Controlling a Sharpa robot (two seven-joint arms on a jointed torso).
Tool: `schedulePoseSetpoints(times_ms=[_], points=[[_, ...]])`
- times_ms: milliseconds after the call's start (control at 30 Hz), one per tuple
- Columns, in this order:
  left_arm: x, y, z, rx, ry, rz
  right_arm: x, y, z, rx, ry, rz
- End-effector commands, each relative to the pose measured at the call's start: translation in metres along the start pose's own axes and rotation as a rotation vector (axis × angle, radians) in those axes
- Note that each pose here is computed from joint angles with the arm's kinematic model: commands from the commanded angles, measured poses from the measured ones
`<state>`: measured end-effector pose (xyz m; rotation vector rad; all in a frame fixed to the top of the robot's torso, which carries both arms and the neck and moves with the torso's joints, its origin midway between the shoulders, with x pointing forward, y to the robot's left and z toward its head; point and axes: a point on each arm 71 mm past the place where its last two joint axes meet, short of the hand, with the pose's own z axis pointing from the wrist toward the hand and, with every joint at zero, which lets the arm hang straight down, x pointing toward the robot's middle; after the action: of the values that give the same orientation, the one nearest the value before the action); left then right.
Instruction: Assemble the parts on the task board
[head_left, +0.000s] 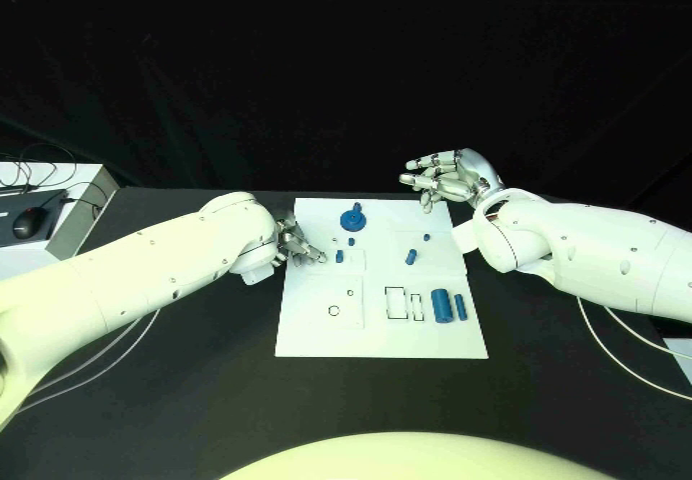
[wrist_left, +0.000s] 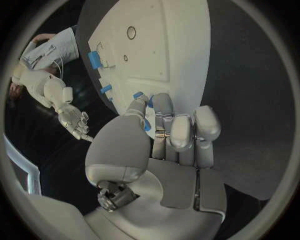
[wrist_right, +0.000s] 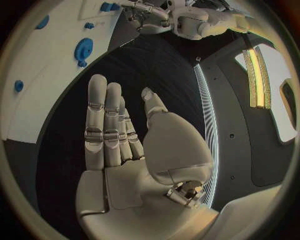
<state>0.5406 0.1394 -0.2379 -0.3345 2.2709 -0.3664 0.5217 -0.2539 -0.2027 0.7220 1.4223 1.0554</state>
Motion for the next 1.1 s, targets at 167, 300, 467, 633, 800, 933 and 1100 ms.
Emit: schedulePoseSetpoints(times_ms=[167, 300, 467, 633, 800, 933, 1100], points=[[-0.0017, -0.0025, -0.0039, 0.014, 0.022, -0.040, 0.001, 0.001, 0.000, -0.008, 0.009, 0.003], [-0.0052, -0.0034, -0.0062, 0.027, 0.022, -0.071, 0.000, 0.001, 0.000, -0.007, 0.010, 0.004], [-0.0112, -0.0018, -0.0091, 0.037, 0.023, -0.119, 0.000, 0.000, 0.000, -0.007, 0.009, 0.004], [-0.0229, 0.0020, -0.0116, 0.054, -0.019, -0.190, 0.000, 0.000, 0.000, -0.007, 0.008, 0.003], [-0.0320, 0.0046, -0.0131, 0.081, -0.061, -0.253, -0.001, 0.000, -0.001, -0.007, 0.007, 0.003], [-0.0342, 0.0032, -0.0136, 0.112, -0.066, -0.284, -0.001, 0.000, -0.001, -0.008, 0.006, 0.003], [-0.0376, -0.0038, -0.0147, 0.216, -0.096, -0.306, -0.001, 0.000, -0.001, -0.008, 0.005, 0.002]])
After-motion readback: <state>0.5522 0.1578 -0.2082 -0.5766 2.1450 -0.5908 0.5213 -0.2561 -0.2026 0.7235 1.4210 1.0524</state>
